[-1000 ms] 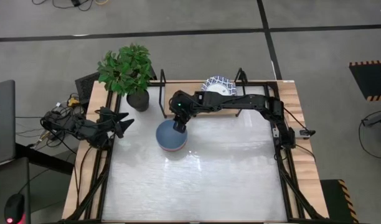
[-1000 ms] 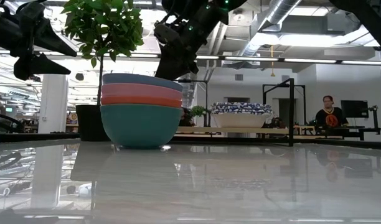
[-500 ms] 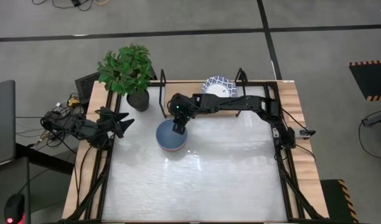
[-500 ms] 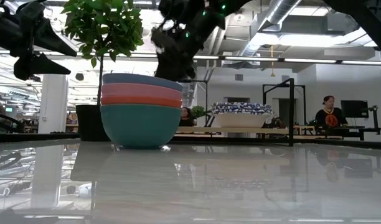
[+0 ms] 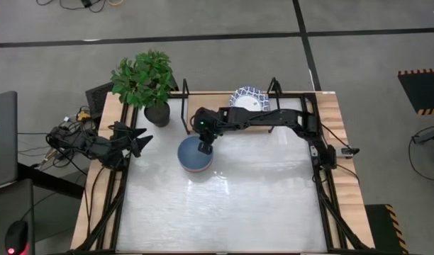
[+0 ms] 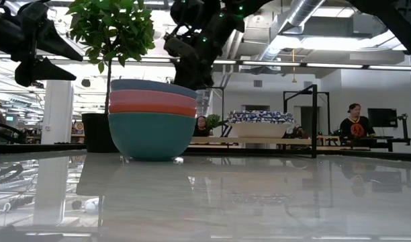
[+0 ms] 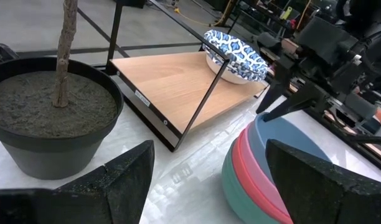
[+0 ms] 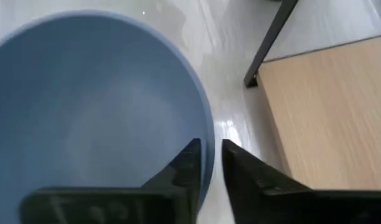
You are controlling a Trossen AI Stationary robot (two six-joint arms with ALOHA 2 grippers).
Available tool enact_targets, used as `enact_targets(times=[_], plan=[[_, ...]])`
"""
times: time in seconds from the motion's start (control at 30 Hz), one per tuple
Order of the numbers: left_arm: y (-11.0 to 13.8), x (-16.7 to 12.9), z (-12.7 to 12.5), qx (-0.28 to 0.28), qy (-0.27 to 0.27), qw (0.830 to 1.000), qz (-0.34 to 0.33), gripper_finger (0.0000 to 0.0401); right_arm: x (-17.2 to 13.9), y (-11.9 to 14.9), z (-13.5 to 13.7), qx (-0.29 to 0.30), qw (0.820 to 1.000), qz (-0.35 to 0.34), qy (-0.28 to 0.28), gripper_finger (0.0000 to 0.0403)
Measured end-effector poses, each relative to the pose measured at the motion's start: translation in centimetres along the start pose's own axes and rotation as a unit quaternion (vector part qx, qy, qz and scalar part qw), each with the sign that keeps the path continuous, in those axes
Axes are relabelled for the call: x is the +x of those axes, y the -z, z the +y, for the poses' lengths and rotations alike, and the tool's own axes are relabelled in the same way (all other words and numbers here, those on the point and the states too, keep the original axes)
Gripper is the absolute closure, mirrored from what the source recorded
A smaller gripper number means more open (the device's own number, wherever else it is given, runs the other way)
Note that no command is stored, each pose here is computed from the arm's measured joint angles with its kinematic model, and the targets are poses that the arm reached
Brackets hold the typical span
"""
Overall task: Place and stack bowls onto a shelf
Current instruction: Put the blue bowl on the shelf
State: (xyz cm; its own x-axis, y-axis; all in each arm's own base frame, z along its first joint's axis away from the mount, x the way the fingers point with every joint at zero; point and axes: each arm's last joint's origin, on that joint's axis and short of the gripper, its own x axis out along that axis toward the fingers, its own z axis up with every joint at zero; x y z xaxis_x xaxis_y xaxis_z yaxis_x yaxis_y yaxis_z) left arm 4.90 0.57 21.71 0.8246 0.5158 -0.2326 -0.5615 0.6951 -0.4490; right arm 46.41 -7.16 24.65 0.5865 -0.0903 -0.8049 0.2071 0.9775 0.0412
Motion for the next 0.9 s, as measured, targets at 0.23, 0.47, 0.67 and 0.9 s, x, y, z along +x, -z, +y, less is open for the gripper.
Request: enact_targets(times=[0.23, 0.47, 0.67, 0.9], plan=[[0.0, 0.0, 0.0, 0.0, 0.0, 1.0, 0.0, 0.0108, 0.7, 0.4, -0.3, 0.005, 1.0, 0.015, 0.0, 0.0373], [0.0, 0.0, 0.0, 0.0, 0.0, 1.0, 0.0, 0.0108, -0.6, 0.0, -0.5, 0.003, 1.0, 0.012, 0.001, 0.0373], [0.0, 0.0, 0.0, 0.0, 0.0, 1.0, 0.0, 0.0108, -2.9, -1.8, -1.0, 0.009, 1.0, -0.011, -0.005, 0.0373], [0.0, 0.0, 0.0, 0.001, 0.0, 1.0, 0.0, 0.0108, -5.6, -3.7, -2.5, 0.03, 0.999, -0.037, -0.024, 0.0373]])
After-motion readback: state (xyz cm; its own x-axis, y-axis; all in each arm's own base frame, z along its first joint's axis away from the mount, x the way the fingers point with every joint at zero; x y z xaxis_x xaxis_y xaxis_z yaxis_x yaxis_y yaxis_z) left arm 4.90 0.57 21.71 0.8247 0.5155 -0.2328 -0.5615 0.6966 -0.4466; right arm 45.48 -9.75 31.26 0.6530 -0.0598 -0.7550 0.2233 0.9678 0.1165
